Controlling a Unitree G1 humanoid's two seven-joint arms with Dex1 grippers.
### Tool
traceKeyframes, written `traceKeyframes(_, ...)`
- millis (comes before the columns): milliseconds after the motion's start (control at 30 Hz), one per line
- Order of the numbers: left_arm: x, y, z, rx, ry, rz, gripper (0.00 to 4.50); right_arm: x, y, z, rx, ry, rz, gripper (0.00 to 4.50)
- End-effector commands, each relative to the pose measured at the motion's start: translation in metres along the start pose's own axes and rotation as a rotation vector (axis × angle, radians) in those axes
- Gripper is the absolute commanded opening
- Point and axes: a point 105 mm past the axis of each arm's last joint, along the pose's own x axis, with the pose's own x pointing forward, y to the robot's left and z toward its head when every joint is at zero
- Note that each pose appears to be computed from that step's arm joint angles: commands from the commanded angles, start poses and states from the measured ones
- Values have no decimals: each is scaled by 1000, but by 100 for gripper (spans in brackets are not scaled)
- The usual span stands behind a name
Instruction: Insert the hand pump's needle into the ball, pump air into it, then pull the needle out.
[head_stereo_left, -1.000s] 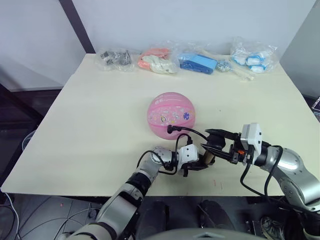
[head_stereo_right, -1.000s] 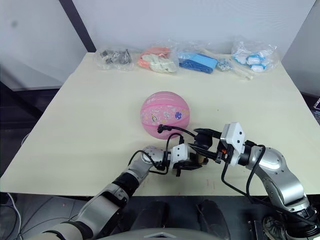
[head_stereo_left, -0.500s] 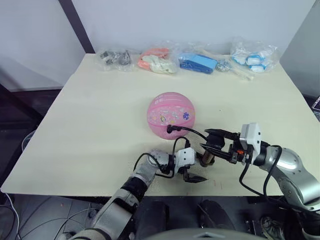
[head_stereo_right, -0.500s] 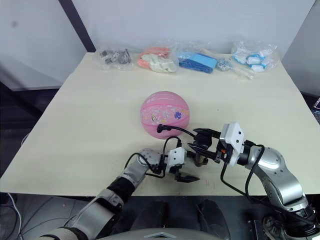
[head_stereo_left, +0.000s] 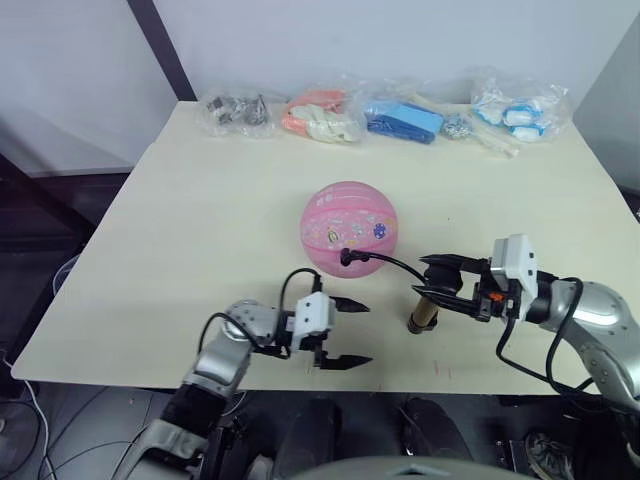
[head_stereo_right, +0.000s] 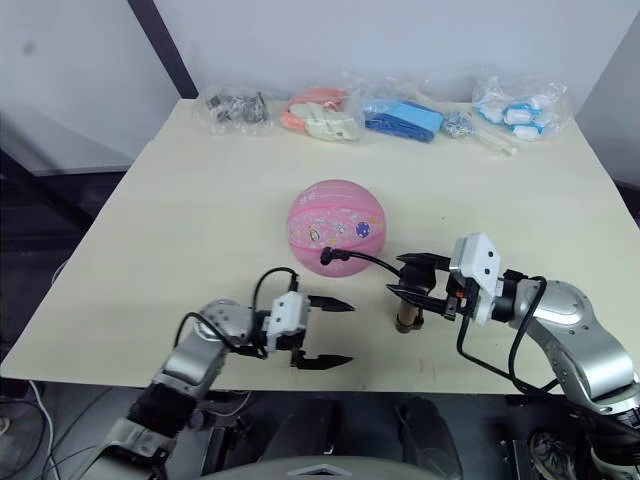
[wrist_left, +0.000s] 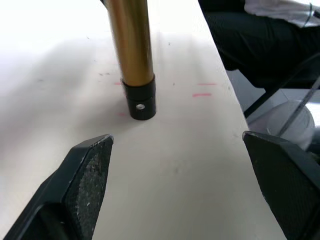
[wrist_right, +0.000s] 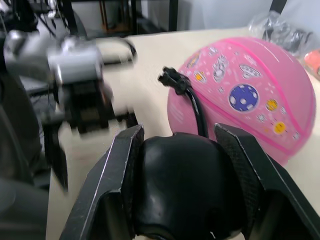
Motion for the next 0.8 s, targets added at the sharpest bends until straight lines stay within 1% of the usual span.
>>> traceKeyframes(33, -17, 6, 28, 34, -79, 26, 440, -11, -12, 13, -66, 11, -27, 185)
traceKeyframes(133, -30, 12, 42, 49, -115, 45, 440, -16, -15, 14, -87, 36, -23, 185)
traceKeyframes(200, -45, 15, 51, 67, -132, 53, 440, -20, -17, 14, -112, 61, -19, 185)
traceKeyframes(300, -61, 18, 57, 58, -143, 68, 440, -25, -24, 16, -158, 91, -24, 185)
traceKeyframes(400, -71, 18, 58, 45, -138, 62, 440, -28, -28, 16, -216, 137, -14, 185)
traceKeyframes(467, -74, 17, 56, 38, -133, 55, 440, -29, -31, 17, -257, 162, -5, 185)
traceKeyframes(533, -76, 17, 55, 33, -136, 56, 440, -32, -32, 14, -336, 225, 28, 185)
traceKeyframes(700, -76, 16, 54, 32, -143, 56, 440, -36, -47, 19, -513, 312, 12, 185)
traceKeyframes(800, -74, 18, 56, 37, -147, 61, 440, -38, -59, 21, -608, 331, -31, 185)
